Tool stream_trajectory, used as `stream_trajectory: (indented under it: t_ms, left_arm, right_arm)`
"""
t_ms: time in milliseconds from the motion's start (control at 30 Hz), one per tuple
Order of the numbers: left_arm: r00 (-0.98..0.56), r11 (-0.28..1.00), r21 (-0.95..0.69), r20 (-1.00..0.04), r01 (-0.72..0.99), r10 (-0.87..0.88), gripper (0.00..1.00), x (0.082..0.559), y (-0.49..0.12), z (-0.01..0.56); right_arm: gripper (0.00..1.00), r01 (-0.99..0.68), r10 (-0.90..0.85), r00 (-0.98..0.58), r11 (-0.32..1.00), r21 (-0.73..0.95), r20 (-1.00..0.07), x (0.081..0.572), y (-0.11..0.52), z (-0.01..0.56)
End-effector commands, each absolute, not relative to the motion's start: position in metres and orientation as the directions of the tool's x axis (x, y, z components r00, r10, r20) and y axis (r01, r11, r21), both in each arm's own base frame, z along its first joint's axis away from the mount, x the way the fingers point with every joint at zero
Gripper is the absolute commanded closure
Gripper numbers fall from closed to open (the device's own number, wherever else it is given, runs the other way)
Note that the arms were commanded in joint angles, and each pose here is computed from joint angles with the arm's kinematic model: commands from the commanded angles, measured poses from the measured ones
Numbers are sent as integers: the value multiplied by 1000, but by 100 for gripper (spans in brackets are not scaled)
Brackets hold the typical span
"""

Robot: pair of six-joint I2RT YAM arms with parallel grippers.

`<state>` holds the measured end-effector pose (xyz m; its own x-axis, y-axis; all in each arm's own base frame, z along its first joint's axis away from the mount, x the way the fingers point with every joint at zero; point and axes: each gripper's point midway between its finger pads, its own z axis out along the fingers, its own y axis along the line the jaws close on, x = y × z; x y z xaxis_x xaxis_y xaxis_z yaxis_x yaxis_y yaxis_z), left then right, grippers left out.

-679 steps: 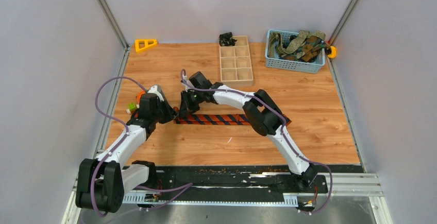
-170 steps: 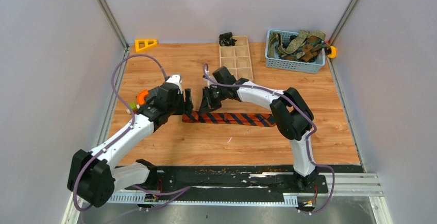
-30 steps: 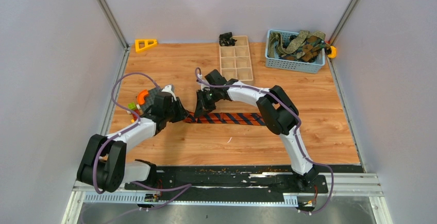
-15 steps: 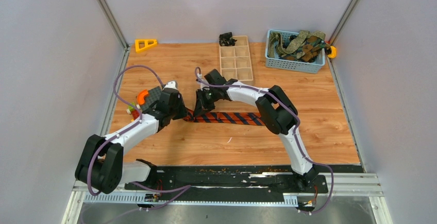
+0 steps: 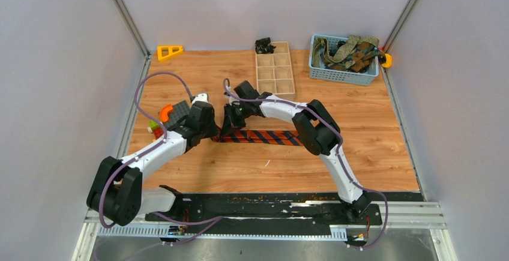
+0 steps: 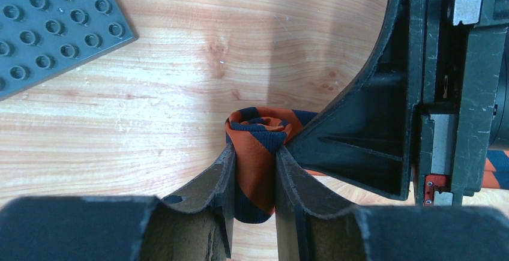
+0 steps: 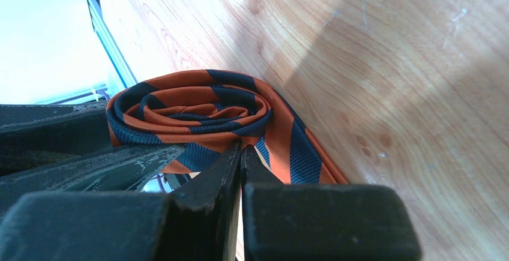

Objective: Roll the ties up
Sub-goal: Roll the tie at the center of the board.

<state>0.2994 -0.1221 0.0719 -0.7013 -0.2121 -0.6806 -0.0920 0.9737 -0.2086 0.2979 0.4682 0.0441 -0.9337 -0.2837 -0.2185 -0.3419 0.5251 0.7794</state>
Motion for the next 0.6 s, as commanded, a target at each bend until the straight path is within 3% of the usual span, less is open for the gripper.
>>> stream_trajectory:
  t_ms: [0,567]
  left_arm:
    - [-660,974,-214,-722,-69,-206,91,313,-130,93]
    - [-694,995,-94,-714,-42,-97,91,312,-138,79]
  right_arm:
    - [96,-373,-281,-922,450,811,-268,303,492,66]
    - [96,-382,-295,-913,367,848,-283,296,508,75]
